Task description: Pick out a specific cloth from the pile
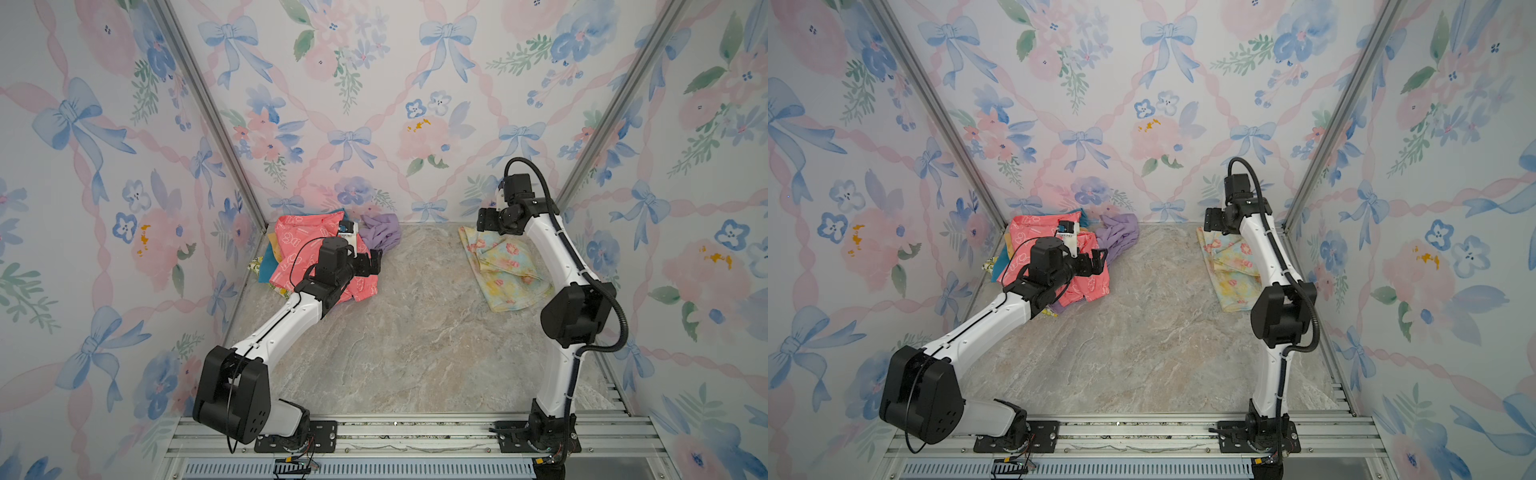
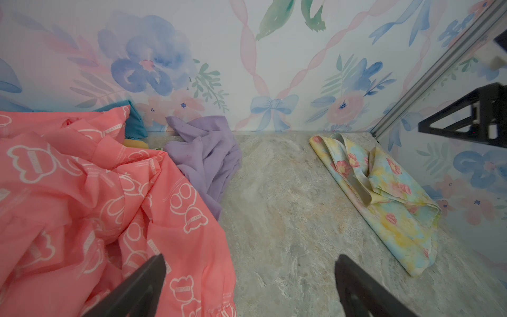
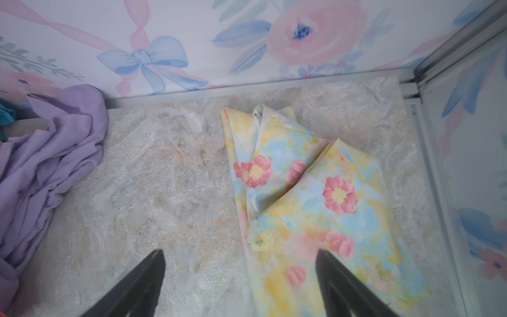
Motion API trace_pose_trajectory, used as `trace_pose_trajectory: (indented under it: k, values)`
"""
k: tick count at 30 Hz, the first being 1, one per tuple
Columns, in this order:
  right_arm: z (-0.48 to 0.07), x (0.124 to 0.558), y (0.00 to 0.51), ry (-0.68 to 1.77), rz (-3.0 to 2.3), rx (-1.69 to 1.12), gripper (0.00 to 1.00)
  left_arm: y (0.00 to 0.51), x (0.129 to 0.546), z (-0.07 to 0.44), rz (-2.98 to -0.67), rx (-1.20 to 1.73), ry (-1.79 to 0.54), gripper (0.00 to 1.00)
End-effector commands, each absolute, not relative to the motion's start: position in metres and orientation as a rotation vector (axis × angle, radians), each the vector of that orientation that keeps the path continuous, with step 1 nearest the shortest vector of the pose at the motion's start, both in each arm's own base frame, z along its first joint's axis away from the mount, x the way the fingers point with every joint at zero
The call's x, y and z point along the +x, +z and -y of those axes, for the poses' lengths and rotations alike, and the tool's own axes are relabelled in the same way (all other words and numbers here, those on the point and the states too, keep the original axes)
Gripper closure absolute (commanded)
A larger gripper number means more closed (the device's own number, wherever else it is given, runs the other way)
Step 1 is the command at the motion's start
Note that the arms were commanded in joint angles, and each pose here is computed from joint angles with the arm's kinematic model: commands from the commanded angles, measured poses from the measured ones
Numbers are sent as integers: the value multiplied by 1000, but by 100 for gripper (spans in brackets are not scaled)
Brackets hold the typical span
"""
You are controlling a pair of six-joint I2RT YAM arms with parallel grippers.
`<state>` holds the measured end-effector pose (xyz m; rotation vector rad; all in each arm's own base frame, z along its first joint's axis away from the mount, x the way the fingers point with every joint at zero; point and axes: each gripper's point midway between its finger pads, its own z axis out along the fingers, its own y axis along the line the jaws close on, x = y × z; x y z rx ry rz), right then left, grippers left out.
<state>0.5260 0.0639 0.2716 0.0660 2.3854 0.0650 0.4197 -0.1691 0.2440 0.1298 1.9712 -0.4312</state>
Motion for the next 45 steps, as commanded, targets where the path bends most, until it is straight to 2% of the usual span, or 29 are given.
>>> trace_pose_trajectory:
  k: [1,5,9,13,18,26,39,45]
  values:
    - [-63,495,288,15,-2382,49,8,266,411,170,-1894,152,-382,2]
    - [-65,464,328,34,-2252,28,1,274,406,168,-1868,148,-351,2]
    - [-67,422,359,23,-2099,-17,3,289,399,154,-1823,108,-307,2]
    - [-70,385,366,43,-1983,-44,3,303,384,132,-1757,44,-255,2]
    - [-65,352,347,13,-1881,-41,3,307,356,95,-1636,-67,-196,2]
    - [-41,322,304,-58,-1763,35,3,264,330,38,-1557,-207,0,2]
    - [-19,316,232,-136,-1720,69,3,205,347,-2,-1624,-291,155,2]
    - [8,322,188,-114,-1757,174,3,174,360,1,-1692,-239,198,2]
